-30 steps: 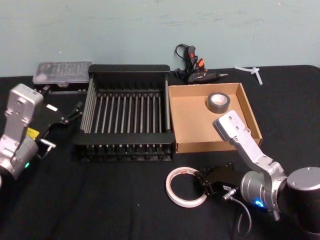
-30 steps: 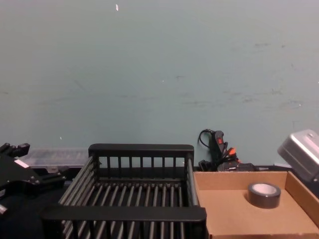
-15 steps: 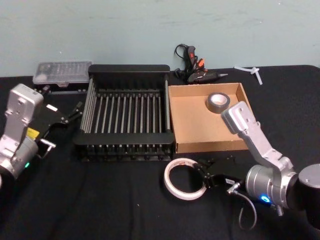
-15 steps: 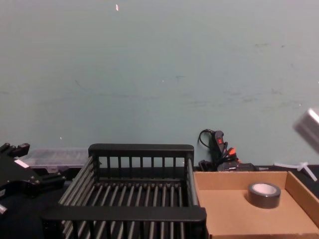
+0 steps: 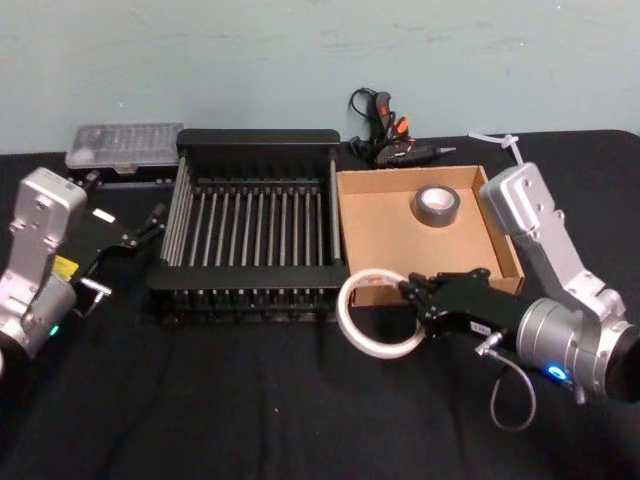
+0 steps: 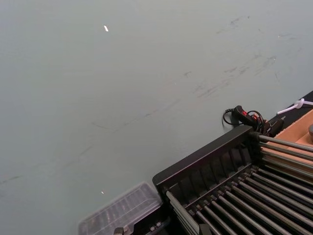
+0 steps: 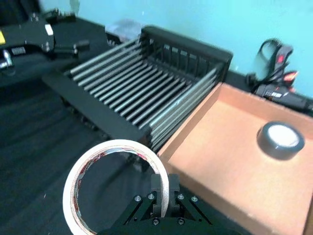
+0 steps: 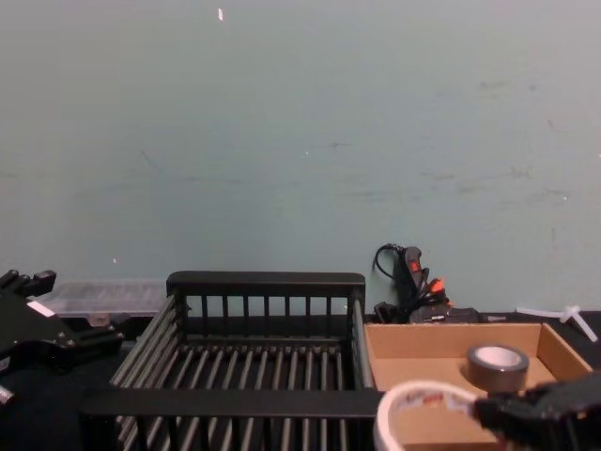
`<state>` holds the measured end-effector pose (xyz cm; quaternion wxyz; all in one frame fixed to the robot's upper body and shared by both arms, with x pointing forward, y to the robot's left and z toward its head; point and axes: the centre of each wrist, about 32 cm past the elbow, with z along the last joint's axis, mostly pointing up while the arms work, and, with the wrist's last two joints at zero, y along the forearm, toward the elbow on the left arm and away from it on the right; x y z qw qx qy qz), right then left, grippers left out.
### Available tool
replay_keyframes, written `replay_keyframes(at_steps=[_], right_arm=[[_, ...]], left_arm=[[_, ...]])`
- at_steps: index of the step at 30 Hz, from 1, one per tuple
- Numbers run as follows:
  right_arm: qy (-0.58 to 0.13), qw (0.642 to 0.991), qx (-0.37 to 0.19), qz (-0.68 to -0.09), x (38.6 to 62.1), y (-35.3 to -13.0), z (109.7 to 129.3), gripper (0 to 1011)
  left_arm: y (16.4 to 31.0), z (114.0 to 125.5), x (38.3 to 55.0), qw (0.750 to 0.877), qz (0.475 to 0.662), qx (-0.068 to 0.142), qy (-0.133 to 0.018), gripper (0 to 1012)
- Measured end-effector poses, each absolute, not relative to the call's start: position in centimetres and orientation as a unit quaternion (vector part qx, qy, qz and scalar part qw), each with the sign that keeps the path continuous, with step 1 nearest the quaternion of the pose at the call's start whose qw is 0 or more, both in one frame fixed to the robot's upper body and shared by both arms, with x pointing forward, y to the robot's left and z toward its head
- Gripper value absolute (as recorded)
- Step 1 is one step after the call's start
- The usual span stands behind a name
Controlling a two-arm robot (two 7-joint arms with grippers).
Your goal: Pick up the white tape and place it into the black box , Pick up the silver tape and place it into the brown box.
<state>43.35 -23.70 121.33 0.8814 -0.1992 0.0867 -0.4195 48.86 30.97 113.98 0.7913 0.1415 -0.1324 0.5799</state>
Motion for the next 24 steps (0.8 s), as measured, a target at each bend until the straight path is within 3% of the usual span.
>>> replay_keyframes(at_steps=[13, 24], right_arm=[[0.020, 0.885, -0.135, -0.445, 44.5, -23.8, 122.0, 95], [-0.021, 0.880, -0.100, -0.464, 46.6, -22.7, 121.4, 95]], left_arm=[[31.0, 114.0, 48.9, 0.791, 0.580, 0.141, -0.132, 1001], [31.0, 114.0, 48.9, 0.791, 0.580, 0.141, -0.133, 1001]])
